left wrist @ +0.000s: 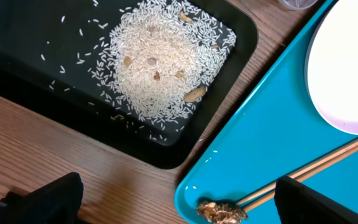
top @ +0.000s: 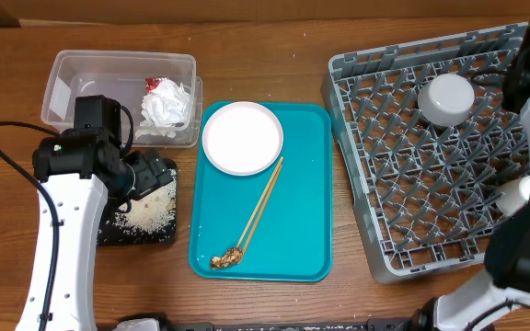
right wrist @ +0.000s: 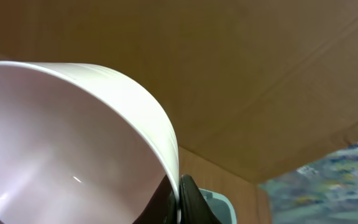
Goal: Sort waste into correct bins and load items into the dishwasher
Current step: 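Place the pink bowl upside down in the rack's upper middle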
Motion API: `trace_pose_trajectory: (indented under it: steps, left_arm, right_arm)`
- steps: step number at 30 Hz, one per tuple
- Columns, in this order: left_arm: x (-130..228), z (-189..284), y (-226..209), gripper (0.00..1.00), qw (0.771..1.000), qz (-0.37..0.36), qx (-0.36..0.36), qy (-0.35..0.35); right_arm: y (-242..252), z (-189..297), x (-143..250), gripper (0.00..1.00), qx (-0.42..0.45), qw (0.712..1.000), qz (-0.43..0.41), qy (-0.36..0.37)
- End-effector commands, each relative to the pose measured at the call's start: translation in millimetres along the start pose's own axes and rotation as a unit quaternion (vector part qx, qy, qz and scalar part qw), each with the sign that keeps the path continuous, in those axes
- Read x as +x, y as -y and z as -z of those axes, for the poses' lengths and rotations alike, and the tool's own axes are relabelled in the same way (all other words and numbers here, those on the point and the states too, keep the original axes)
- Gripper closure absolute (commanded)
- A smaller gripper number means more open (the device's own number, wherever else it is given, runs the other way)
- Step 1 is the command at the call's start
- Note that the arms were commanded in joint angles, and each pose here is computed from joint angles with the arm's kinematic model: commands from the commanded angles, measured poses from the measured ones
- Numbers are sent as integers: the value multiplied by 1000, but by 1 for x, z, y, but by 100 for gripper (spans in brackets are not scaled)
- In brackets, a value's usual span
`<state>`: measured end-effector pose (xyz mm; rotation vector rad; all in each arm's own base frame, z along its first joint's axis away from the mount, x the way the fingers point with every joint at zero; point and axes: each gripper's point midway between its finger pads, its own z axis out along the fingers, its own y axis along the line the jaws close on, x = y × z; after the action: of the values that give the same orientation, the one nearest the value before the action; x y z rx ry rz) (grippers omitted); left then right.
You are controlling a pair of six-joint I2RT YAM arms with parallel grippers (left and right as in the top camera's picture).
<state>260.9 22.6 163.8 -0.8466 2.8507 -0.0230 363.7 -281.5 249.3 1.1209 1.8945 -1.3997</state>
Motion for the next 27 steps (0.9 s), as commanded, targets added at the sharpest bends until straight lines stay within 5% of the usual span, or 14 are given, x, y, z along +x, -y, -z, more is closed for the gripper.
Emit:
trace_pose_trajectory:
  steps: [1, 20, 24, 27]
  left_arm:
    - [-4, 2, -2, 0, 1000, 10, -4, 7]
    - [-6, 2, 1, 0, 1000, 11, 3, 10]
    - [-6, 2, 1, 0, 1000, 11, 3, 10]
    - [-6, 2, 1, 0, 1000, 10, 3, 10]
  right_arm:
    - [-11, -19, 15, 96, 34, 999, 30, -9]
    - [-72, 20, 99, 96, -37, 989, 114, -89]
    - [-76, 29, 118, 74, -70, 979, 139, -133]
    - [-74, 35, 122, 70, -89, 974, 139, -153]
